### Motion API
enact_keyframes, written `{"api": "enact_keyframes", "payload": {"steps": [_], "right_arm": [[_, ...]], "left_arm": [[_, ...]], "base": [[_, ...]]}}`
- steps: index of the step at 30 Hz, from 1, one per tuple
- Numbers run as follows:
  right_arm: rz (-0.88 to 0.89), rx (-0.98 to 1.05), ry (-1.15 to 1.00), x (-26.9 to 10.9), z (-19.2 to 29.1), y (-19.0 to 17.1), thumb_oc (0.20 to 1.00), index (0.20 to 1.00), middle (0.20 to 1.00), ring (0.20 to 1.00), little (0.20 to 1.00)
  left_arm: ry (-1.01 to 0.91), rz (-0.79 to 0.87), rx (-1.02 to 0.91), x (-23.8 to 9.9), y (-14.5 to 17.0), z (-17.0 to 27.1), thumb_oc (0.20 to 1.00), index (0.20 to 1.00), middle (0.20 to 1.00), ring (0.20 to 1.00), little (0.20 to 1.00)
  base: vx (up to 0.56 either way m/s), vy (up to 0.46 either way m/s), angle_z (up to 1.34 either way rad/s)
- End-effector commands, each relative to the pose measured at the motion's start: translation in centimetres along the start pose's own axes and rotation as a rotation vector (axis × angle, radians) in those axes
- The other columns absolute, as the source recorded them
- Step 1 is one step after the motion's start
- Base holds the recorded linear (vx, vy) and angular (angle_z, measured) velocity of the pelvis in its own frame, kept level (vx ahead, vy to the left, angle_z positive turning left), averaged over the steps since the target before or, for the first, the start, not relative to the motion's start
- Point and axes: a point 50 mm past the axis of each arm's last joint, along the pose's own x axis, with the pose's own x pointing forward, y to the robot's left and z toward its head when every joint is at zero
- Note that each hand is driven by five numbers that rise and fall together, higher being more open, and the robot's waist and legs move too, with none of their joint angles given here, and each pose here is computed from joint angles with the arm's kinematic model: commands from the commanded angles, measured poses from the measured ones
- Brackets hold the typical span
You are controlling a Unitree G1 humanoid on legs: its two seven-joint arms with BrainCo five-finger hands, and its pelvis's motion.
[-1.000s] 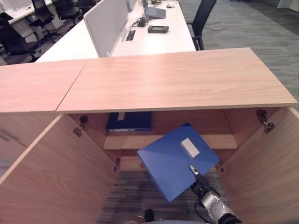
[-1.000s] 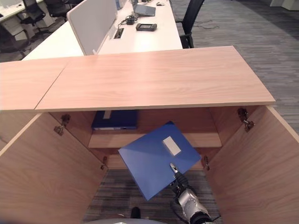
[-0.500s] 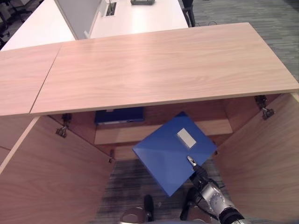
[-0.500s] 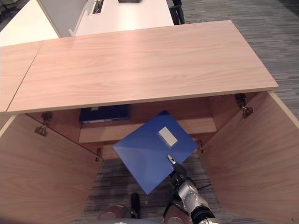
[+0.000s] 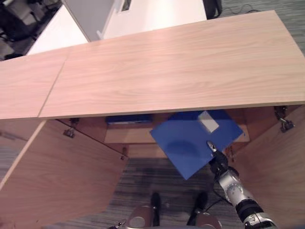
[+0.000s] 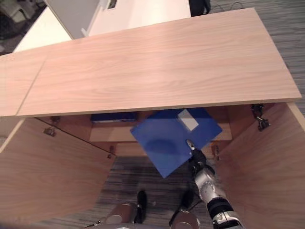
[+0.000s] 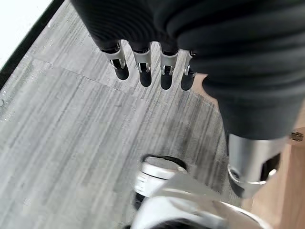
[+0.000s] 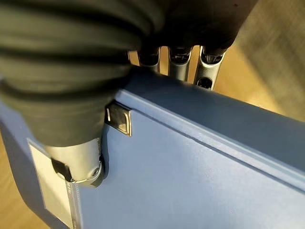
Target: Put the empty folder in the office cabinet
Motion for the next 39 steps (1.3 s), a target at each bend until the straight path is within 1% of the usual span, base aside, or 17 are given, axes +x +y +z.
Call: {"api": "enact_keyframes", "payload": {"steps": [1,4,5,6,9,17,19,24,28,30,33,36,37,39], "right_arm": [[0.139,0.071,-0.195,0.8,4.0,3.8,0.2,0.2,0.2,0.2,0.2],[0.178,0.13,-0.27,1.0,5.6,5.6,0.2,0.2,0.2,0.2,0.2],[0.178,0.13,-0.27,1.0,5.6,5.6,0.2,0.2,0.2,0.2,0.2],[0.218,0.179,-0.304,0.9,6.0,6.9,0.2,0.2,0.2,0.2,0.2],[0.26,0.237,-0.351,0.6,6.7,8.2,0.2,0.2,0.2,0.2,0.2],[0.323,0.339,-0.445,-0.3,8.1,10.4,0.2,0.2,0.2,0.2,0.2],[0.369,0.361,-0.514,-1.0,9.7,11.6,0.2,0.2,0.2,0.2,0.2],[0.435,0.399,-0.592,-1.9,11.4,13.3,0.2,0.2,0.2,0.2,0.2],[0.518,0.462,-0.713,-3.4,14.2,15.5,0.2,0.2,0.2,0.2,0.2],[0.532,0.483,-0.76,-3.9,15.3,16.1,0.2,0.2,0.2,0.2,0.2],[0.514,0.497,-0.801,-4.0,16.4,16.1,0.2,0.2,0.2,0.2,0.2],[0.415,0.505,-0.863,-3.2,19.5,15.6,0.2,0.2,0.2,0.2,0.2],[0.344,0.529,-0.9,-2.7,21.8,15.0,0.2,0.2,0.2,0.2,0.2],[0.279,0.561,-0.951,-2.6,24.6,14.7,0.2,0.2,0.2,0.2,0.2]], "left_arm": [[-0.054,0.053,-0.007,0.0,1.1,1.4,1.0,1.0,1.0,1.0,1.0],[-0.058,0.061,-0.019,0.0,1.3,1.7,1.0,1.0,1.0,1.0,1.0],[-0.058,0.061,-0.019,0.0,1.3,1.7,1.0,1.0,1.0,1.0,1.0],[-0.049,0.074,-0.025,0.0,1.5,1.7,1.0,1.0,1.0,1.0,1.0],[-0.039,0.078,-0.021,0.1,1.4,1.4,1.0,1.0,1.0,1.0,1.0],[-0.056,0.084,-0.015,0.1,0.5,1.8,1.0,1.0,1.0,1.0,1.0],[-0.094,0.068,-0.003,0.0,0.0,2.7,1.0,1.0,1.0,1.0,1.0],[-0.122,0.052,0.009,-0.1,-0.4,3.2,1.0,1.0,1.0,1.0,1.0],[-0.144,0.05,0.021,-0.2,-0.7,3.5,1.0,1.0,1.0,1.0,1.0],[-0.15,0.042,0.026,-0.2,-0.7,3.6,1.0,1.0,1.0,1.0,1.0],[-0.154,0.048,0.036,-0.3,-0.5,3.6,1.0,1.0,1.0,1.0,1.0],[-0.158,0.063,0.037,-0.4,0.0,3.5,1.0,1.0,1.0,1.0,1.0],[-0.207,0.075,0.03,-0.6,0.0,4.6,1.0,1.0,1.0,1.0,1.0],[-0.243,0.081,0.003,-0.8,0.2,5.1,1.0,1.0,1.0,1.0,1.0]], "base": [[-0.2,0.175,-0.27],[-0.11,0.091,-0.07],[-0.11,0.032,0.14],[-0.09,0.018,0.17],[-0.09,0.013,0.08],[-0.05,0.015,-0.01],[-0.05,0.009,-0.01],[-0.01,0.003,0.05],[0.0,0.0,0.0],[0.0,0.0,0.0],[0.0,0.0,0.02],[0.01,-0.009,0.04],[0.01,-0.027,0.05],[0.01,-0.031,0.01]]}}
